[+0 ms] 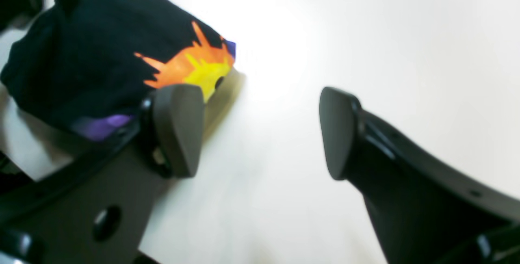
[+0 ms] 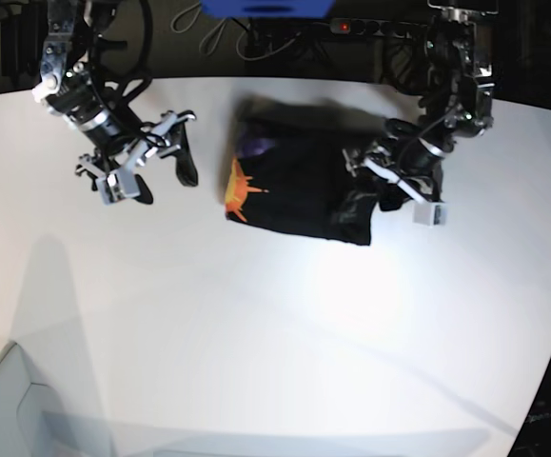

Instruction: Layout the t-shirt on the table in an organized manner, then fold the t-shirt properly

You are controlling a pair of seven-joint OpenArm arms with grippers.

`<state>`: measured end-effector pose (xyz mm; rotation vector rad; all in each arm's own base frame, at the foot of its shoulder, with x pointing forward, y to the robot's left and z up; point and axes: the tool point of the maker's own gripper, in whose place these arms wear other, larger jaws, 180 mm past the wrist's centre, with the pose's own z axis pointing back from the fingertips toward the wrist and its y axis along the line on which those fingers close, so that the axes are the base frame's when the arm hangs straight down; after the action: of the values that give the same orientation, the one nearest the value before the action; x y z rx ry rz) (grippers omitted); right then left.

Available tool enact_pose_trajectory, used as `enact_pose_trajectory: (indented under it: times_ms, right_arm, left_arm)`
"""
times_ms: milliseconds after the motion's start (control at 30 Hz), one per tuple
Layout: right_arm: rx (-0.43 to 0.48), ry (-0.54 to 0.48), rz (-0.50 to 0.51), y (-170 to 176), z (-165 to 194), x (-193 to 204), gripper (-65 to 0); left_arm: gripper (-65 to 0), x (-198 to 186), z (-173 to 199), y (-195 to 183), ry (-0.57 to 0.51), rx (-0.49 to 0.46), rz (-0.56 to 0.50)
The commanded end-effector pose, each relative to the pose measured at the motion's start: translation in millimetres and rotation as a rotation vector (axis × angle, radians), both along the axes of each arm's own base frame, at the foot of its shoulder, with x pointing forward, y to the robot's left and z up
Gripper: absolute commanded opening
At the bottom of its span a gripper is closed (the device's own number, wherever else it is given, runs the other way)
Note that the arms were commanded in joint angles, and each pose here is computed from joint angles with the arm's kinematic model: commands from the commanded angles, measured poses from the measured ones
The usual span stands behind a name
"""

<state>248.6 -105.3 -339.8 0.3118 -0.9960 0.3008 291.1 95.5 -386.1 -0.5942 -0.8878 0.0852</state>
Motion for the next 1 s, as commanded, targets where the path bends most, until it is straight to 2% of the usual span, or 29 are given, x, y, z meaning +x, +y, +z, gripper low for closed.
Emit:
enact_pose_trajectory:
  times_ms: [0,300,500,567,600,667,733,767,967]
  right_arm:
    - [0.017,-0.044,0.003,0,12,0,-20.3]
    - [0.002,-0.058,0.013,1,20,-7,-20.3]
    - [-0.031,-0.06,-0.059,-26,22,-9,-20.3]
    - [-0.05,-0.055,-0.094,-40,21,-11,-20.3]
    - [-0.063,-0.047,-0.117,-49,20,-14,-20.3]
    - [-0.083,-0.04,-0.153,-64,19,-18,-20.3]
    - [-0.098,-0.039,-0.181,-75,19,-20,-20.3]
    - [-0.108,-0.033,-0.2,-82,19,-23,-20.3]
    - [-0.152,0.0,-0.317,-121,15,-44,-20.3]
  left_arm:
    - [-7.6,5,6,-2,-0.027,-0.008,-0.008]
    - [-7.7,1,-32,-29,0.08,-0.016,-0.079]
    - [-9.3,-2,-60,-58,0.156,0.005,-0.188]
    - [-15.8,0,-66,-62,0.164,0.044,-0.231]
    - [-21.7,2,-68,-67,0.161,0.07,-0.263]
    - [-37.5,5,-74,-73,0.16,0.137,-0.323]
    - [-49.7,10,-84,-76,0.165,0.208,-0.371]
    - [-51.6,15,-88,-76,0.164,0.252,-0.395]
    - [-51.6,37,-92,-89,0.1,0.479,-0.572]
